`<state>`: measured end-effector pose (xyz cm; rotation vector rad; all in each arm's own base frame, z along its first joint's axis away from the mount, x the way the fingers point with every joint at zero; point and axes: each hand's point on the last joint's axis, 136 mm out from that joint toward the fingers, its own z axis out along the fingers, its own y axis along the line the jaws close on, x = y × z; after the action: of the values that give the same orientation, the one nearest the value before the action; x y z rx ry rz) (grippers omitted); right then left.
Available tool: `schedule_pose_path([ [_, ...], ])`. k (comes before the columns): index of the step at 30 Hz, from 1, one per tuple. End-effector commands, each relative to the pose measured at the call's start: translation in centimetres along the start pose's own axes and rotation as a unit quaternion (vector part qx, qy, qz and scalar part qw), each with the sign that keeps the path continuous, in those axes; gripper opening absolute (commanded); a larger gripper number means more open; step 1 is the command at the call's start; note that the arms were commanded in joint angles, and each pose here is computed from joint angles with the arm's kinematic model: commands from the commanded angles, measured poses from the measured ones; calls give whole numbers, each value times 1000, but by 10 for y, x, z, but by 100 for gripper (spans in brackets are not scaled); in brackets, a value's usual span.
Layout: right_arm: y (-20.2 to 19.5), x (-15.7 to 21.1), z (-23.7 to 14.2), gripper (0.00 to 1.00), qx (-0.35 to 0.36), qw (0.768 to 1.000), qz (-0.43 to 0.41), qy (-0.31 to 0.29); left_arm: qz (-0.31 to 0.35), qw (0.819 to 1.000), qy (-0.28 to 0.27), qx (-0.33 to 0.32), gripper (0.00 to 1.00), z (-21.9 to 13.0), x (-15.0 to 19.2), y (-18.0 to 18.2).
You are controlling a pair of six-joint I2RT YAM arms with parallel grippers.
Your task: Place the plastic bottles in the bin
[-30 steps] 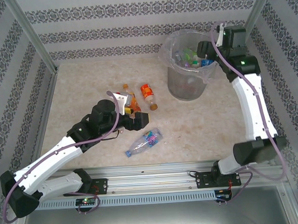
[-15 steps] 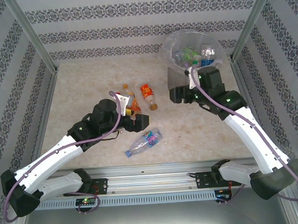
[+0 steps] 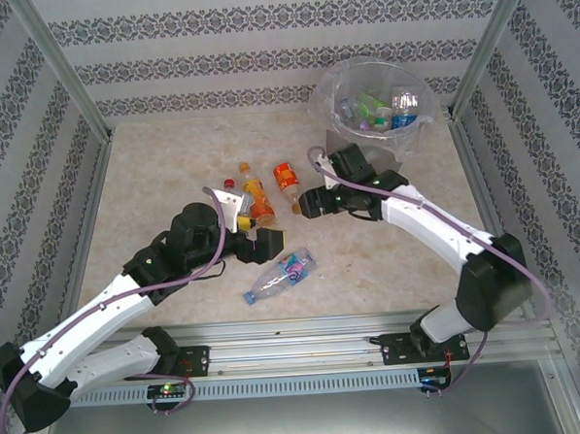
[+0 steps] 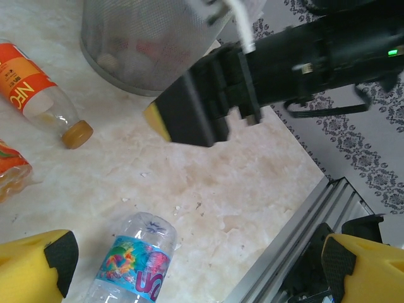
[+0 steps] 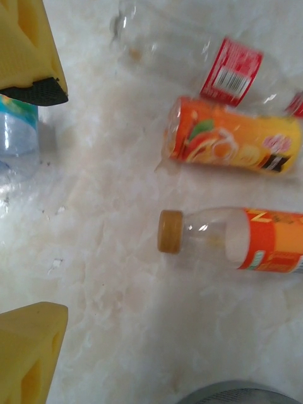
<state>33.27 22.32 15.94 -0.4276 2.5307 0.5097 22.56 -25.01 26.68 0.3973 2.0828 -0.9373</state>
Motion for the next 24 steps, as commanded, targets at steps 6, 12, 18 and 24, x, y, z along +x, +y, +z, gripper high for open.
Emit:
schedule_pose_path([
  [6,-12,-8,49,78,45,997,-42,42,-7,1000,-24,13,100,2,-6,-3],
  [12,-18,-5,76,77,61,995,-45,70,-15,999,-28,17,100,5,-4,-1],
  [18,-18,-2,101,76,61,993,-41,95,-15,999,-29,19,100,7,-3,-1],
  [24,-15,-4,119,73,58,991,-41,113,-13,999,-29,19,100,7,-2,0],
])
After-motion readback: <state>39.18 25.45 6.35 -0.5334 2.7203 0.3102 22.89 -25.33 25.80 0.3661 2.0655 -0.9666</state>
